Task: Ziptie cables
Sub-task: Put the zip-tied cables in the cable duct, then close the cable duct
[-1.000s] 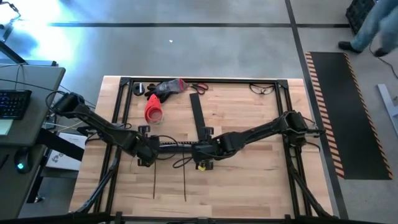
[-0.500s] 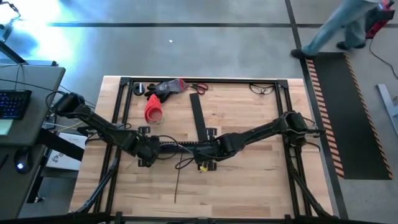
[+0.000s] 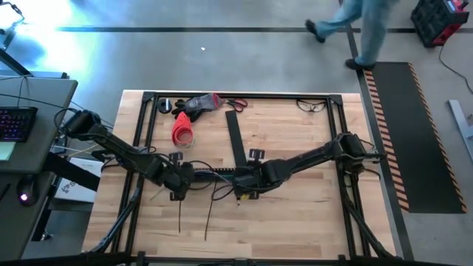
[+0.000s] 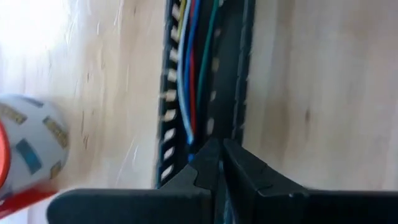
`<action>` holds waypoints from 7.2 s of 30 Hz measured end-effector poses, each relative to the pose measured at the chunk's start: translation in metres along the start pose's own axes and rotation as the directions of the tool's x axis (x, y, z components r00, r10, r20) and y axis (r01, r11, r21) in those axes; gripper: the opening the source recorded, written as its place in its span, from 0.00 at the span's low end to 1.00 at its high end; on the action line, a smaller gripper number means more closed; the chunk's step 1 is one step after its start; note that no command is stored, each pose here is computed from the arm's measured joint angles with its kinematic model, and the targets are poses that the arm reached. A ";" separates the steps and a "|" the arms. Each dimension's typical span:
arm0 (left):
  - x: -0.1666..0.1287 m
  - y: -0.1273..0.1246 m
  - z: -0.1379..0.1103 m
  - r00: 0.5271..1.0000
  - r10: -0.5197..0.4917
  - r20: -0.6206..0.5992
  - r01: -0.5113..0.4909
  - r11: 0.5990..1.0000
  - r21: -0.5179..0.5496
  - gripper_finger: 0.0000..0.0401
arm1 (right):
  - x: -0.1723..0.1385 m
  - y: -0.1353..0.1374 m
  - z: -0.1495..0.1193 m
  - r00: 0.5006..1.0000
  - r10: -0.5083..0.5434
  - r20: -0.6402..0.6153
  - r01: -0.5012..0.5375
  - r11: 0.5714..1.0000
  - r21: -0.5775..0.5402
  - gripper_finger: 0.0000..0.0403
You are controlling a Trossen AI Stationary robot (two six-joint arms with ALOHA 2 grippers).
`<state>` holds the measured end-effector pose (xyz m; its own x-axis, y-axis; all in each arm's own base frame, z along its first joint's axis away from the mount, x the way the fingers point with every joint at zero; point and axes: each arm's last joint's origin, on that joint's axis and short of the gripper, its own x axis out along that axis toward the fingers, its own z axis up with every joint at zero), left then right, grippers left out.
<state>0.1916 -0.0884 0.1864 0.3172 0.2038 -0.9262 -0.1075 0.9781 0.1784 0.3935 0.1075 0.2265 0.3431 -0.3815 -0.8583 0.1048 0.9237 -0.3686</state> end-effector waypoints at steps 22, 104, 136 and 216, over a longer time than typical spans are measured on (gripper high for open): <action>-0.044 -0.036 0.032 0.869 0.096 0.486 0.012 0.977 -0.214 0.02 | 0.046 0.096 -0.067 0.911 0.171 0.374 -0.322 0.862 0.390 0.56; 0.044 -0.068 0.015 0.883 0.102 0.458 -0.004 0.978 -0.211 0.02 | 0.028 -0.054 -0.059 0.913 0.233 -0.336 -0.288 0.949 -0.126 0.11; -0.009 -0.060 0.037 0.766 0.159 0.623 -0.055 0.982 -0.183 0.02 | 0.018 -0.096 -0.081 0.870 0.047 0.491 -0.197 0.945 0.259 0.47; -0.020 -0.089 0.002 0.761 0.093 0.642 0.118 0.953 -0.279 0.18 | 0.149 -0.052 -0.090 0.983 -0.071 0.168 0.001 0.923 0.384 0.17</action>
<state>0.1966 -0.1799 0.1900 0.8364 0.2738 -0.4748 -0.3274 0.9443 -0.0323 0.3551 -0.0005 0.0857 0.4864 -0.4344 -0.7581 0.4558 0.8664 -0.2039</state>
